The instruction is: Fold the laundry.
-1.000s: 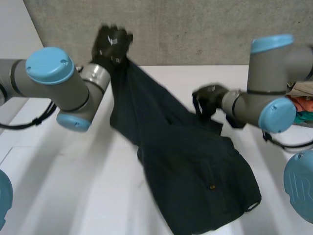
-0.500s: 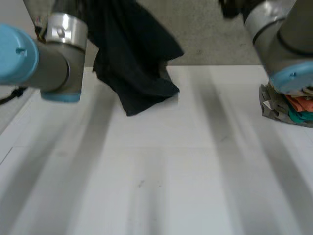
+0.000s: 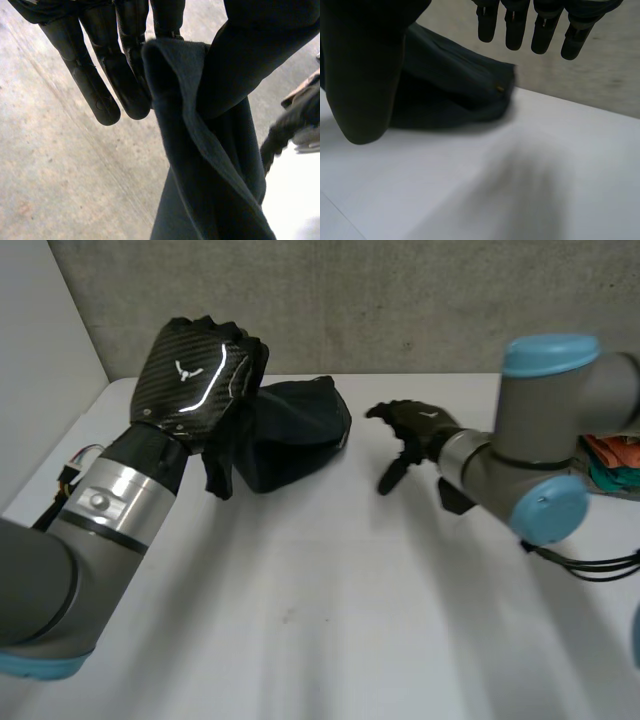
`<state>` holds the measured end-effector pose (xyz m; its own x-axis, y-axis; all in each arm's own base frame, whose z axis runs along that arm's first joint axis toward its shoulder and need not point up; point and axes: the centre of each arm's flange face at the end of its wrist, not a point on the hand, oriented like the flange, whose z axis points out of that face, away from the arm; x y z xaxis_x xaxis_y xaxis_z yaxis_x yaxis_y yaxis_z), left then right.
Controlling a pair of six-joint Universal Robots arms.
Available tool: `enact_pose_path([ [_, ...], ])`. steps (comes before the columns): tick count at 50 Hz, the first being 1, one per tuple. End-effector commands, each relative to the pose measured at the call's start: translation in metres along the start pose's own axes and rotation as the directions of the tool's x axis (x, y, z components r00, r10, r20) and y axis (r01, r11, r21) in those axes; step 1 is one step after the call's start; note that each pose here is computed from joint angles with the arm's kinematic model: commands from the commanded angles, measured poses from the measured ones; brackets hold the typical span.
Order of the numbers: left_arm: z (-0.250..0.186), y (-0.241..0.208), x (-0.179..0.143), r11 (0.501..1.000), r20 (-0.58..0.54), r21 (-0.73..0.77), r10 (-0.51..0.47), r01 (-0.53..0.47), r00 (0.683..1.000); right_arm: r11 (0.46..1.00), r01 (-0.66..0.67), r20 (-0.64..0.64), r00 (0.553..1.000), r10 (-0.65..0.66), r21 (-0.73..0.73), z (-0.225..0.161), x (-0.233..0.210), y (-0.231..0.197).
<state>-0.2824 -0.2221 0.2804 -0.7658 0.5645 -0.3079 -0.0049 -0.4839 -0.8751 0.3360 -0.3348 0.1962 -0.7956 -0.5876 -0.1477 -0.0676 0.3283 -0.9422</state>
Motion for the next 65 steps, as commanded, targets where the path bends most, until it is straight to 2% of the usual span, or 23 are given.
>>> enact_pose_path([
  [1,-0.011,-0.033,0.006,0.997,-0.008,0.074,-0.007,0.008,1.0,0.994,-0.09,0.137,0.987,0.082,0.056,0.029,-0.042,0.019],
  [6,-0.019,-0.054,0.011,0.991,-0.022,0.129,-0.033,0.036,0.999,0.987,-0.112,0.162,0.982,0.093,0.113,0.053,-0.056,0.03],
  [12,-0.021,-0.057,0.007,0.99,-0.008,0.137,-0.032,0.032,0.999,0.992,-0.084,0.124,0.99,0.071,0.098,0.053,-0.06,0.037],
  [16,-0.02,-0.048,-0.005,0.994,0.03,0.108,-0.016,0.012,0.999,0.993,0.041,0.033,0.998,-0.045,0.107,0.036,-0.045,0.01],
  [18,-0.02,-0.043,-0.013,0.996,0.052,0.09,-0.006,0.001,0.999,0.972,0.193,-0.021,0.981,-0.192,0.134,0.013,-0.034,-0.023],
  [20,-0.021,-0.035,-0.022,0.999,0.075,0.049,0.0,-0.004,0.997,0.938,0.305,-0.067,0.952,-0.298,0.166,-0.007,-0.026,-0.052],
  [21,-0.021,-0.032,-0.025,0.999,0.084,0.035,0.002,-0.005,0.996,0.89,0.414,-0.115,0.91,-0.399,0.189,-0.029,-0.022,-0.076],
  [24,-0.024,-0.024,-0.035,1.0,0.111,-0.02,0.007,-0.004,0.994,0.82,0.545,-0.171,0.837,-0.52,0.175,-0.054,-0.015,-0.097],
  [25,-0.025,-0.021,-0.037,0.999,0.116,-0.036,0.006,-0.002,0.993,0.782,0.608,-0.182,0.792,-0.583,0.139,-0.067,-0.013,-0.1],
  [29,-0.03,-0.006,-0.035,0.992,0.105,-0.123,-0.017,0.03,0.994,0.73,0.683,-0.137,0.726,-0.674,0.027,-0.095,-0.015,-0.1],
  [34,-0.036,0.04,-0.022,0.947,0.065,-0.304,-0.086,0.102,0.994,0.724,0.685,-0.019,0.725,-0.688,-0.08,-0.113,-0.021,-0.088],
  [38,-0.029,0.072,-0.018,0.922,0.052,-0.367,-0.11,0.122,0.993,0.725,0.678,0.052,0.733,-0.678,-0.122,-0.109,-0.025,-0.072],
  [42,-0.001,0.097,-0.021,0.932,0.04,-0.35,-0.085,0.093,0.996,0.722,0.668,0.08,0.742,-0.666,-0.179,-0.08,-0.013,-0.046],
  [44,0.016,0.101,-0.025,0.947,0.036,-0.315,-0.058,0.066,0.998,0.729,0.668,0.044,0.741,-0.67,-0.15,-0.059,-0.007,-0.045],
  [46,0.051,0.093,-0.032,0.977,0.044,-0.212,0.005,0.005,0.999,0.731,0.674,0.0,0.735,-0.678,-0.107,-0.047,-0.004,-0.052],
  [50,0.092,0.066,-0.046,0.997,0.113,-0.05,0.068,-0.062,0.991,0.705,0.707,-0.169,0.702,-0.692,0.047,-0.027,-0.002,-0.087],
  [51,0.1,0.058,-0.051,0.997,0.136,-0.014,0.075,-0.073,0.988,0.681,0.722,-0.244,0.688,-0.684,0.126,-0.023,-0.002,-0.106],
  [52,0.112,0.042,-0.058,0.994,0.177,0.054,0.081,-0.092,0.981,0.664,0.729,-0.279,0.681,-0.677,0.168,-0.023,-0.003,-0.116],
  [55,0.121,0.023,-0.064,0.989,0.215,0.112,0.075,-0.101,0.974,0.612,0.747,-0.364,0.662,-0.655,0.26,-0.025,-0.005,-0.14],
  [59,0.119,0.004,-0.051,0.988,0.196,0.144,0.033,-0.062,0.98,0.611,0.747,-0.325,0.664,-0.673,0.262,-0.036,-0.011,-0.14],
  [65,0.075,0.007,-0.023,0.999,0.131,0.041,-0.011,0.006,0.991,0.666,0.732,-0.123,0.681,-0.722,0.143,-0.046,-0.013,-0.102],
])
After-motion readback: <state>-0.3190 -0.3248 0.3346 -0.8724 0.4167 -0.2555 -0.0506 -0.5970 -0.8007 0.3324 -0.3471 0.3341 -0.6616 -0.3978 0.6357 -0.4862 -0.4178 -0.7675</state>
